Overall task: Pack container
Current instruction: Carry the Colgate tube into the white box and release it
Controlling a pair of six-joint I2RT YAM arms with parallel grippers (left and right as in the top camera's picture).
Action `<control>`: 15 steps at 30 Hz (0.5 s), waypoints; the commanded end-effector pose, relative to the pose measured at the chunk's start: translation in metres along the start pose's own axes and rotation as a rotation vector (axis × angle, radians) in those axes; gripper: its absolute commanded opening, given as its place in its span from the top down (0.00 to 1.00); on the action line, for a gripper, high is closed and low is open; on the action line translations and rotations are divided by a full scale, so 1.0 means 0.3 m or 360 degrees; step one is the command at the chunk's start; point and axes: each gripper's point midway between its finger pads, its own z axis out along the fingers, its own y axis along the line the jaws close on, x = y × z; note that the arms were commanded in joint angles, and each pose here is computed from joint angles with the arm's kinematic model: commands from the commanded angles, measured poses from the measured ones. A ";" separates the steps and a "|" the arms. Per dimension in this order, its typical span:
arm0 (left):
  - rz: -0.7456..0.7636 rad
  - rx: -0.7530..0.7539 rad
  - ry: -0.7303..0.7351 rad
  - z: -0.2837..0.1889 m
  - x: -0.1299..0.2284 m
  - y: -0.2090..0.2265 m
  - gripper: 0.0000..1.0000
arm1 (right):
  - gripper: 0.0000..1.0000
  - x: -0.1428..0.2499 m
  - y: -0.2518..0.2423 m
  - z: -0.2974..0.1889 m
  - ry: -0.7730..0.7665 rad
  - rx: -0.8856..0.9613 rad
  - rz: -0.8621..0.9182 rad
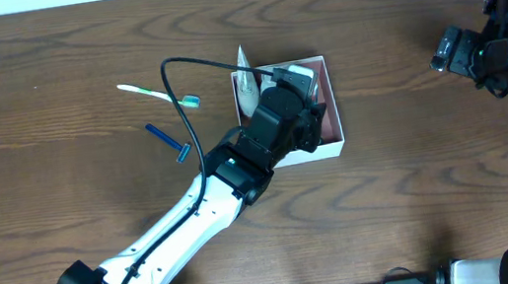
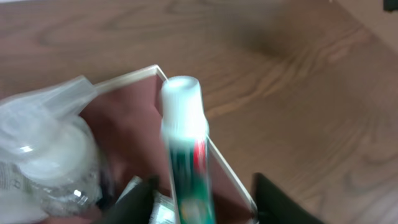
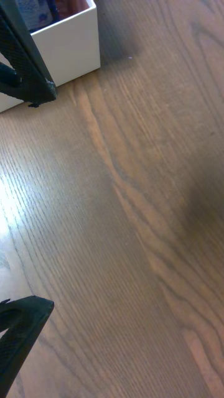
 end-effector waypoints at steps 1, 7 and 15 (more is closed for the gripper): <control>0.0023 -0.0061 -0.0081 -0.010 -0.055 0.012 0.26 | 0.01 -0.001 -0.011 0.005 0.0002 0.0021 0.0010; 0.0020 -0.0046 -0.0128 -0.037 -0.093 0.000 0.24 | 0.01 -0.001 -0.011 0.005 0.0002 0.0021 0.0010; 0.0026 -0.0086 -0.0276 -0.295 -0.230 -0.009 0.24 | 0.01 -0.001 -0.011 0.005 0.0002 0.0021 0.0010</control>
